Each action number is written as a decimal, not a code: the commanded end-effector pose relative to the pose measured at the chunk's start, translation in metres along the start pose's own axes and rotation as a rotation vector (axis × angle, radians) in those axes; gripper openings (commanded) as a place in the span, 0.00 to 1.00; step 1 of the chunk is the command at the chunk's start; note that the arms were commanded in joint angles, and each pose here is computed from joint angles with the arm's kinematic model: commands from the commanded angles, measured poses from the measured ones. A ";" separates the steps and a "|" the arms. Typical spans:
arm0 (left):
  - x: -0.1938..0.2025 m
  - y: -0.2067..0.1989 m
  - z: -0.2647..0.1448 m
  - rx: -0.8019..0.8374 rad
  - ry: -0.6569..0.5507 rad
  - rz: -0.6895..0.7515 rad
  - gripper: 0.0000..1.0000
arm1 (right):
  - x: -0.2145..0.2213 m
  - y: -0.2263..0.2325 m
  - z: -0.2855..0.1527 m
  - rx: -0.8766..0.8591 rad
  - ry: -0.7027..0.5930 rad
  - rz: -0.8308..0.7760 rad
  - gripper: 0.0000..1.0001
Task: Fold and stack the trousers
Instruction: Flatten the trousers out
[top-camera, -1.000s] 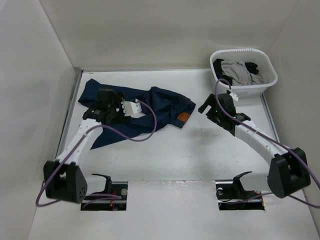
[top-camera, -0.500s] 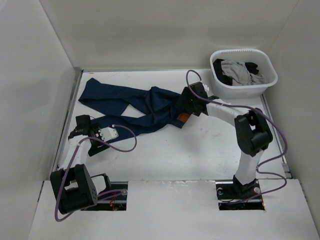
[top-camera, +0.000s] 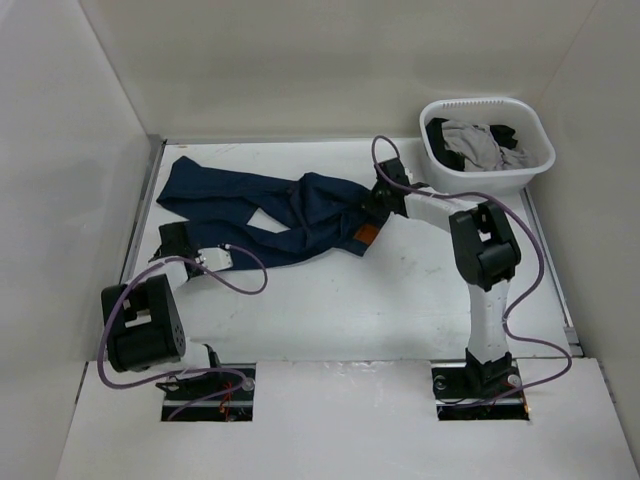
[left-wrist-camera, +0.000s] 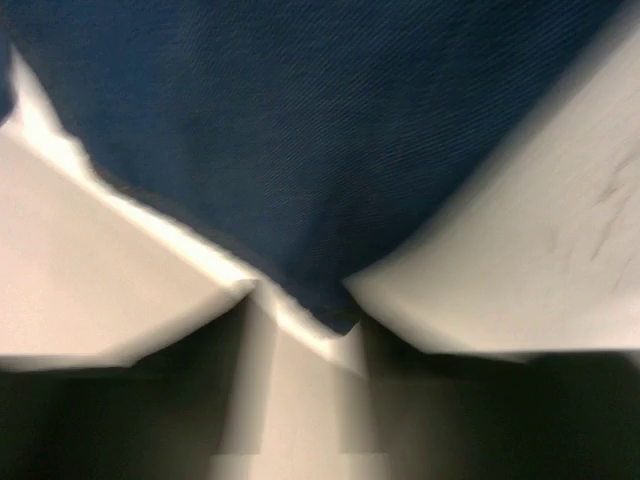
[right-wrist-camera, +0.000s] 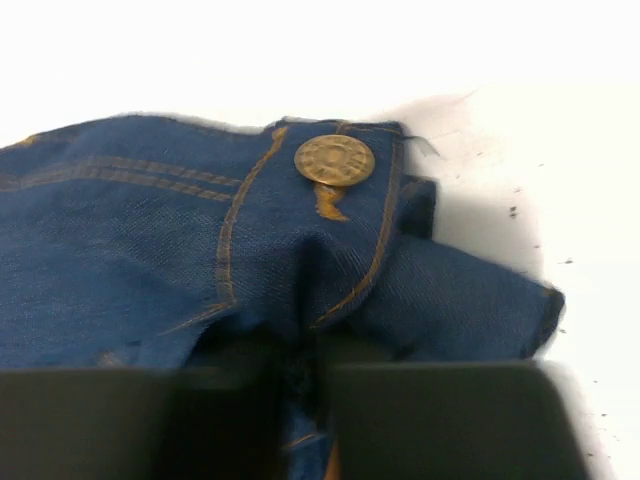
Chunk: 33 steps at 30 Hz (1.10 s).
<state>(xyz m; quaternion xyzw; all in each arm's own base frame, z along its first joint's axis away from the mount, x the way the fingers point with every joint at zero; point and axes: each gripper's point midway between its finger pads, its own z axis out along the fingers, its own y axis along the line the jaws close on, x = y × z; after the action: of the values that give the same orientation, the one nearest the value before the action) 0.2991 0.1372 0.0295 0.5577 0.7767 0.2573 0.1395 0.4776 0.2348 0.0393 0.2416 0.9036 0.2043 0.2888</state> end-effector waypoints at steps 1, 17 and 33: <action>0.006 -0.010 0.016 0.058 -0.026 -0.110 0.07 | -0.022 0.034 -0.018 -0.120 -0.032 0.005 0.00; 0.082 0.078 -0.049 -0.208 -0.018 -0.413 0.00 | -0.073 -0.053 -0.247 -0.201 0.054 -0.224 0.04; 0.073 0.047 -0.030 -0.151 -0.040 -0.424 0.04 | 0.006 -0.220 -0.275 0.171 -0.307 0.385 1.00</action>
<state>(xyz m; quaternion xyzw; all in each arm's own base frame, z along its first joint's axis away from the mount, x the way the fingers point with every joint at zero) 0.2871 0.2115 0.0767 0.3777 0.8616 0.2596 0.2180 0.2511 -0.0004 0.1473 0.3449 0.8571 0.1555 0.3496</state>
